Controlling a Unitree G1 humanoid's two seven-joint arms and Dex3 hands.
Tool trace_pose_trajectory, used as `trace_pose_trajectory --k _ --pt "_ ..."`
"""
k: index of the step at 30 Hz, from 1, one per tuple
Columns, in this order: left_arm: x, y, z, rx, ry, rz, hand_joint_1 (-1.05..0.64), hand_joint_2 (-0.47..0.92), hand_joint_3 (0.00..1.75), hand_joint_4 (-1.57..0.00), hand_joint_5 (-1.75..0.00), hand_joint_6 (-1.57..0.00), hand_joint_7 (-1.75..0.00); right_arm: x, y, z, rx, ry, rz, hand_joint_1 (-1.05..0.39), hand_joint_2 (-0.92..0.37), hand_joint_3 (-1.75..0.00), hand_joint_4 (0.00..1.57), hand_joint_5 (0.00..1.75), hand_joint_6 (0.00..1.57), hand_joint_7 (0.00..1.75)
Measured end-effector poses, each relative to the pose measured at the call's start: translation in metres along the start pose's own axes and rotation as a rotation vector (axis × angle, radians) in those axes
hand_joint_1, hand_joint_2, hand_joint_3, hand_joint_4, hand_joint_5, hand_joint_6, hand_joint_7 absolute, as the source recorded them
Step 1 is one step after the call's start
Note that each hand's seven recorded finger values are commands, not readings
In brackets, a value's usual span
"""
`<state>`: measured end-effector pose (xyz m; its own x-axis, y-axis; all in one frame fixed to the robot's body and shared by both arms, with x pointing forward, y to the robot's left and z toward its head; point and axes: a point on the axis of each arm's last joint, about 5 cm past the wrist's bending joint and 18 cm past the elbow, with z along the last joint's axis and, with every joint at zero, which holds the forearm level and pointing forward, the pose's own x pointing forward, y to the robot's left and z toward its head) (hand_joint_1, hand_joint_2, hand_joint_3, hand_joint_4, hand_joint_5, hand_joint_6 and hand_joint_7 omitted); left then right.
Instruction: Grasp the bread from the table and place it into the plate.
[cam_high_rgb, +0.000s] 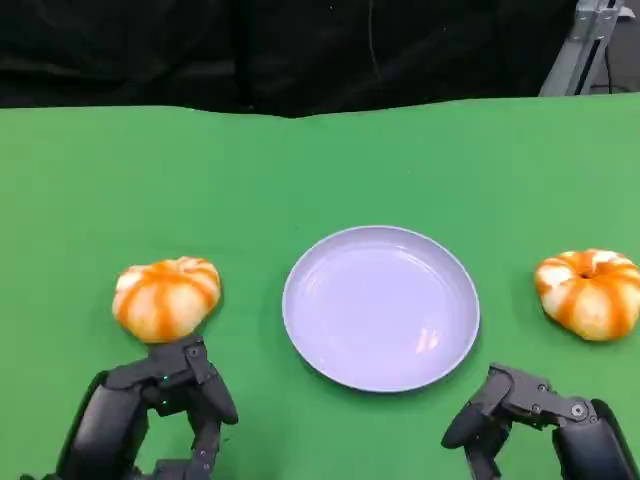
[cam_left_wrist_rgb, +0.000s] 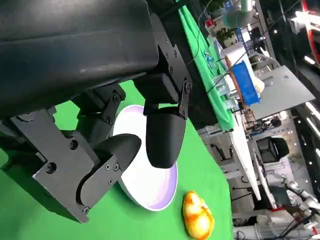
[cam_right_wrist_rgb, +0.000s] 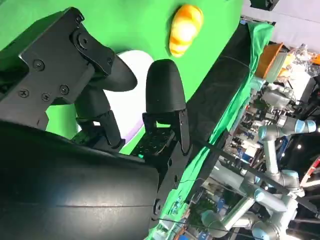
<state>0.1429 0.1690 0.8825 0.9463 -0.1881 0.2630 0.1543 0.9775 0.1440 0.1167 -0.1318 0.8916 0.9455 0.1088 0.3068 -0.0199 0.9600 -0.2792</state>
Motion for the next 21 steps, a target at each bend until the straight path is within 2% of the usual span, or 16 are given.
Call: trace_pose_trajectory --k 7,11,13,14,15,16,18,20,21 --pt "0.001 0.000 0.001 0.002 -0.006 0.001 -0.03 0.27 1.53 -0.82 -1.68 -0.80 -1.51 0.000 0.0001 0.000 0.000 0.007 0.000 -0.03 -0.30 -1.35 0.84 1.58 0.85 1.29" --pt "0.002 0.002 -0.001 -0.010 -0.001 0.013 0.00 0.35 1.37 -0.77 -1.52 -0.75 -1.28 0.000 0.0003 0.000 0.002 0.008 0.000 -0.03 -0.29 -1.35 0.84 1.57 0.85 1.29" --pt "0.002 0.002 -0.001 -0.016 0.008 0.017 -0.02 0.50 1.05 -0.69 -1.29 -0.71 -0.99 0.000 0.0005 0.000 0.003 0.008 -0.001 -0.05 -0.31 -1.33 0.85 1.59 0.85 1.29" --pt "0.003 0.003 -0.001 -0.018 0.022 0.015 -0.06 0.61 0.80 -0.65 -1.14 -0.69 -0.77 0.000 0.0006 0.000 0.004 0.008 -0.001 -0.05 -0.32 -1.32 0.84 1.59 0.85 1.29" --pt "0.005 0.003 -0.001 -0.011 0.038 0.010 -0.08 0.66 0.70 -0.64 -1.09 -0.70 -0.68 0.001 0.0008 0.000 0.005 0.008 -0.001 -0.05 -0.32 -1.32 0.84 1.59 0.85 1.29" --pt "0.006 0.005 -0.001 0.003 0.053 0.002 -0.11 0.74 0.52 -0.61 -0.99 -0.69 -0.53 0.001 0.0011 0.000 0.006 0.008 -0.001 -0.05 -0.32 -1.31 0.84 1.59 0.85 1.29" --pt "0.009 0.007 0.001 0.051 0.068 -0.018 -0.13 0.81 0.36 -0.60 -0.94 -0.71 -0.41 0.001 0.0015 0.000 0.007 0.008 -0.001 -0.05 -0.32 -1.31 0.83 1.59 0.85 1.29" --pt "0.013 0.009 0.004 0.103 0.075 -0.031 -0.23 0.87 0.13 -0.51 -0.76 -0.64 -0.22 0.001 0.0016 0.000 0.008 0.007 -0.001 -0.04 -0.31 -1.32 0.83 1.59 0.85 1.29" --pt "0.015 0.010 0.006 0.143 0.085 -0.041 -0.24 0.88 0.09 -0.50 -0.73 -0.63 -0.19 0.001 0.0017 0.001 0.009 0.007 -0.001 -0.04 -0.31 -1.32 0.83 1.59 0.85 1.29"
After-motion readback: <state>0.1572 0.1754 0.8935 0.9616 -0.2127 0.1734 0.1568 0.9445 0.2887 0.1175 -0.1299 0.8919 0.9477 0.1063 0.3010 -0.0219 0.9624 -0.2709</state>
